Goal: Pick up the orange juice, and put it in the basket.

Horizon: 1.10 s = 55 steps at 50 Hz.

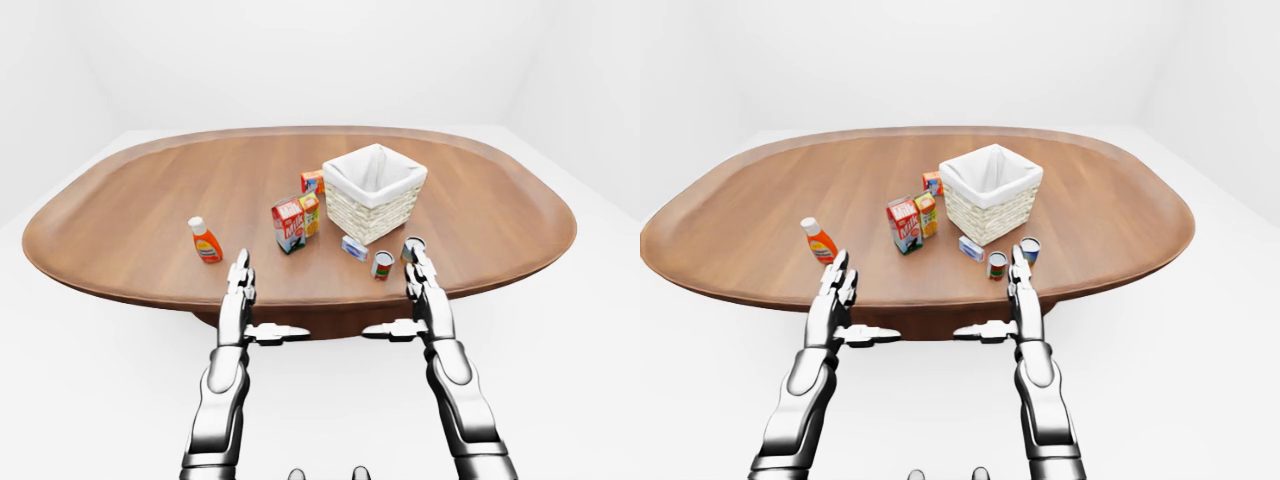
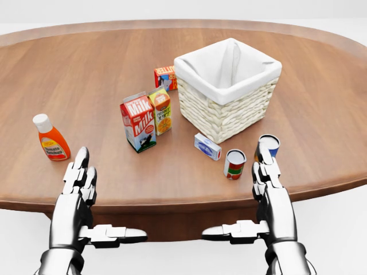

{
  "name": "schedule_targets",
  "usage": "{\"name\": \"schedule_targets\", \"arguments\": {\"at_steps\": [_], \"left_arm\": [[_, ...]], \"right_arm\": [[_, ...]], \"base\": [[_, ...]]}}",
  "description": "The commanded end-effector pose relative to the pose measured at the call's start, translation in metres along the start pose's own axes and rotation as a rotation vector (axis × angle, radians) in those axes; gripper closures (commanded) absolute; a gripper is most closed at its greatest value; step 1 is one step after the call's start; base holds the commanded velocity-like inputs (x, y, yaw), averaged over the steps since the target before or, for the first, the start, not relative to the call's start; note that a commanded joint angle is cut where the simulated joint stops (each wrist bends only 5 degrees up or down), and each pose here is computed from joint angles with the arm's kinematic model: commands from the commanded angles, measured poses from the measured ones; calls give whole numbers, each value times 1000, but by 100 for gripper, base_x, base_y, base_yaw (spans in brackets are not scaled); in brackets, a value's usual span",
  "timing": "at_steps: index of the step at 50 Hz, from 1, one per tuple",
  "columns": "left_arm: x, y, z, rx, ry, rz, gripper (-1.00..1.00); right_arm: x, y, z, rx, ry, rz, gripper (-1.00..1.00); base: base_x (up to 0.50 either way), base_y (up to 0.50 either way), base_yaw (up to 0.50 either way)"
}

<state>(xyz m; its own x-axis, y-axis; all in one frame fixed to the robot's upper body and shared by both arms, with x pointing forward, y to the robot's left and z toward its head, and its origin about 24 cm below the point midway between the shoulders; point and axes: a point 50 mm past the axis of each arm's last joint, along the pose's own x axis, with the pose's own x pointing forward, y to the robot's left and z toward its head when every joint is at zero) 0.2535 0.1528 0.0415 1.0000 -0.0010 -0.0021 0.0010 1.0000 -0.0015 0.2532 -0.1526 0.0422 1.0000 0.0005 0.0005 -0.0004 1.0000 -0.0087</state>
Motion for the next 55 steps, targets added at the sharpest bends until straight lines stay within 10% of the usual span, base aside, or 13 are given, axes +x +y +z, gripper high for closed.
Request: {"name": "schedule_targets", "arguments": {"at_steps": [1, 10, 22, 27, 40, 55], "left_arm": [[0, 6, 1, -3, 5, -2, -100], [-1, 6, 3, 8, 35, -8, -100], [-7, 12, 91, -130, -344, 77, -100], [-20, 3, 125, -36, -499, -67, -100], [-39, 24, 146, -110, -612, 41, -100], [-42, 32, 151, -189, -643, 29, -100]], "right_arm": [[-1, -5, 4, -15, -39, 4, -100], [-4, -9, 21, 23, -100, -23, -100], [-31, -3, 92, 68, -357, -8, -100], [-45, 1, 111, 86, -446, 9, -100], [-99, 14, 178, 165, -787, 40, -100], [-104, 19, 176, 192, -766, 68, -100]], "base": [[0, 0, 0], [0, 0, 0], [0, 0, 0], [0, 0, 0], [0, 0, 0], [0, 0, 0]]}}
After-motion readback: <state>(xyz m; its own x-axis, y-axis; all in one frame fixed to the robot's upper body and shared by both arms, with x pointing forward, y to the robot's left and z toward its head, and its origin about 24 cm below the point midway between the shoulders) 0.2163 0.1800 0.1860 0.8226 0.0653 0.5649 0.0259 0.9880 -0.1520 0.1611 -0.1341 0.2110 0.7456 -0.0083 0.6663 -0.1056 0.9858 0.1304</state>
